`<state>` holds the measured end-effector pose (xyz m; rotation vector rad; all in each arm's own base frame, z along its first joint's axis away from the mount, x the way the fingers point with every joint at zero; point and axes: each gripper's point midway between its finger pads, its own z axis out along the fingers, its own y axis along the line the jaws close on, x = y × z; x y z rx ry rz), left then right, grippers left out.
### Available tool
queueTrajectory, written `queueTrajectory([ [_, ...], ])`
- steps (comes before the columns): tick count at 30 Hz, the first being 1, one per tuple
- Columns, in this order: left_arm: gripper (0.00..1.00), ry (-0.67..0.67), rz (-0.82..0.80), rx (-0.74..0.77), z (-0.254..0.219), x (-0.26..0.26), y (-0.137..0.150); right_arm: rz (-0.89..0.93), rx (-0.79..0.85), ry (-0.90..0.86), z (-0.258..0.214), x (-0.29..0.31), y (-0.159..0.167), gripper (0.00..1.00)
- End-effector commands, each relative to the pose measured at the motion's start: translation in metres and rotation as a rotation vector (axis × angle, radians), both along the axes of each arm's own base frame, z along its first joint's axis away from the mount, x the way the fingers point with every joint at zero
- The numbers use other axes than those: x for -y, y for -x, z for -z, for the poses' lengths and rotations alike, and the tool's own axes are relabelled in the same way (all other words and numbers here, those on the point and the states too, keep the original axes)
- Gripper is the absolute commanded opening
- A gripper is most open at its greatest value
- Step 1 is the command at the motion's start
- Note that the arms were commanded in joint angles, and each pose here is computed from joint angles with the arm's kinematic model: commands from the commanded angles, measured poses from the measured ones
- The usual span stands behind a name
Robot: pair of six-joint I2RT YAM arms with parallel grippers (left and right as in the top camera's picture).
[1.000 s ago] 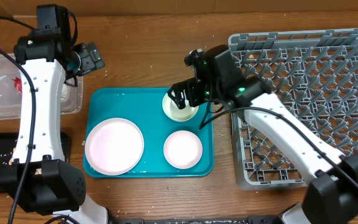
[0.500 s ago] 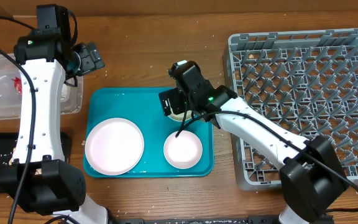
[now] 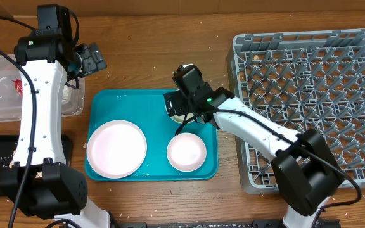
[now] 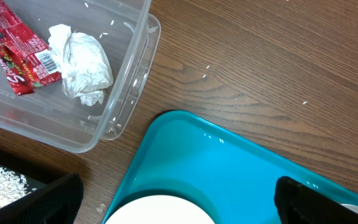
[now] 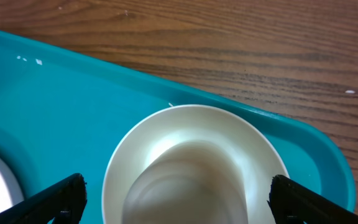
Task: Sort waste into correct bins and load items into the dishwasher
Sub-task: 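Lower the right gripper onto the white cup and grip its rim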
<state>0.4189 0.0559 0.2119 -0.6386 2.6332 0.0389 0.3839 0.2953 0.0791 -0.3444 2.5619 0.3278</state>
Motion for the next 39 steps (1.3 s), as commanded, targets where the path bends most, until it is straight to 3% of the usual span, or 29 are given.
queueTrajectory([
  [1, 1.0, -0.002, 0.028, 0.013, -0.005, 0.004, -0.001, 0.026, 0.008, -0.007, 0.001, -0.002, -0.008, 0.96],
  [22, 1.0, -0.002, 0.028, 0.013, -0.005, 0.004, -0.001, 0.047, -0.013, -0.009, 0.006, -0.001, -0.006, 0.89],
  [27, 1.0, -0.002, 0.028, 0.013, -0.005, 0.004, -0.001, 0.049, -0.013, -0.005, 0.006, 0.0, -0.006, 0.81],
  [39, 1.0, -0.002, 0.028, 0.013, -0.005, 0.004, -0.001, 0.079, -0.012, 0.02, 0.014, 0.007, -0.005, 0.82],
])
